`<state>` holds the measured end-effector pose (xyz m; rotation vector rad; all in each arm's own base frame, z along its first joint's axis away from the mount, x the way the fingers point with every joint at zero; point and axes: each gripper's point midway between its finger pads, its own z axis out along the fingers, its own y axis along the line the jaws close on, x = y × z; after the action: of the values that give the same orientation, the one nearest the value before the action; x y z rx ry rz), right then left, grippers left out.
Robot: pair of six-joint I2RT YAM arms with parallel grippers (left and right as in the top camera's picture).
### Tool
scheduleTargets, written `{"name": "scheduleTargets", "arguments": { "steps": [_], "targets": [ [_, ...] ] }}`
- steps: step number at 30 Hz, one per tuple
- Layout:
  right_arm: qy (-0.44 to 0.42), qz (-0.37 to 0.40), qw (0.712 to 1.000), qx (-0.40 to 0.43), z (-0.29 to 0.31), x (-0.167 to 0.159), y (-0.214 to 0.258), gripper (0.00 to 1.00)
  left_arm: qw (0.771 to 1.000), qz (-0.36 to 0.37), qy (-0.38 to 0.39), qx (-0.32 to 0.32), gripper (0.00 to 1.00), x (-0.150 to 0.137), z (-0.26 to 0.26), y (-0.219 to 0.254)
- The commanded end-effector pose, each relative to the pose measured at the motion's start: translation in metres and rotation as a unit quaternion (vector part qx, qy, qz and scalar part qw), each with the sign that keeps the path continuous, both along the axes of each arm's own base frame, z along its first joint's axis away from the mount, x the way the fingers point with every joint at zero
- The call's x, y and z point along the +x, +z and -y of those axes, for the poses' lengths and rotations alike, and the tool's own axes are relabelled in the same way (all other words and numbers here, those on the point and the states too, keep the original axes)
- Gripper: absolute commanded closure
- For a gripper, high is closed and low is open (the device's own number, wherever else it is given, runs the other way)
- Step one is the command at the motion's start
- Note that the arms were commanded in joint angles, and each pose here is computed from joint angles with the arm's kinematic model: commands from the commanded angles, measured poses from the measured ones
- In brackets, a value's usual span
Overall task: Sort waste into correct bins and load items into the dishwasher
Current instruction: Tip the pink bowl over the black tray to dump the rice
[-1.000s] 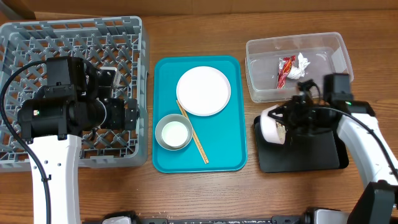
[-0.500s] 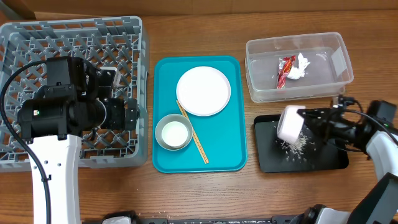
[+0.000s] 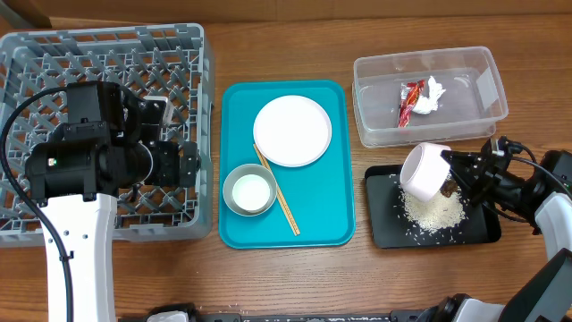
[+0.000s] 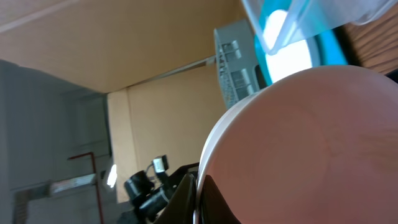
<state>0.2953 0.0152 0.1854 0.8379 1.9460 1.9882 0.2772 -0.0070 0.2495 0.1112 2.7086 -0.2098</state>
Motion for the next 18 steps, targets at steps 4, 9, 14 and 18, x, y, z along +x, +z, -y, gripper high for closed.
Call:
{"name": "scheduleTargets", "arguments": {
  "steps": [4,9,14,18],
  "targets": [
    [0.006,-0.004,0.999,0.043,-0.001,-0.002,0.01,0.96,1.0,0.012,-0.005,0.004,0.0,0.003,0.0,0.006],
    [0.005,-0.013,0.999,0.048,-0.001,-0.002,0.01,0.96,1.0,0.012,-0.005,0.004,0.0,0.003,0.0,0.006],
    [0.006,-0.002,0.999,0.037,-0.001,-0.001,0.009,0.96,1.0,0.012,-0.005,0.004,0.0,0.003,0.0,0.006],
    [0.027,0.041,0.999,-0.018,-0.013,0.002,0.002,0.96,1.0,0.012,-0.005,0.004,0.0,0.003,0.0,0.007]
  ]
}}
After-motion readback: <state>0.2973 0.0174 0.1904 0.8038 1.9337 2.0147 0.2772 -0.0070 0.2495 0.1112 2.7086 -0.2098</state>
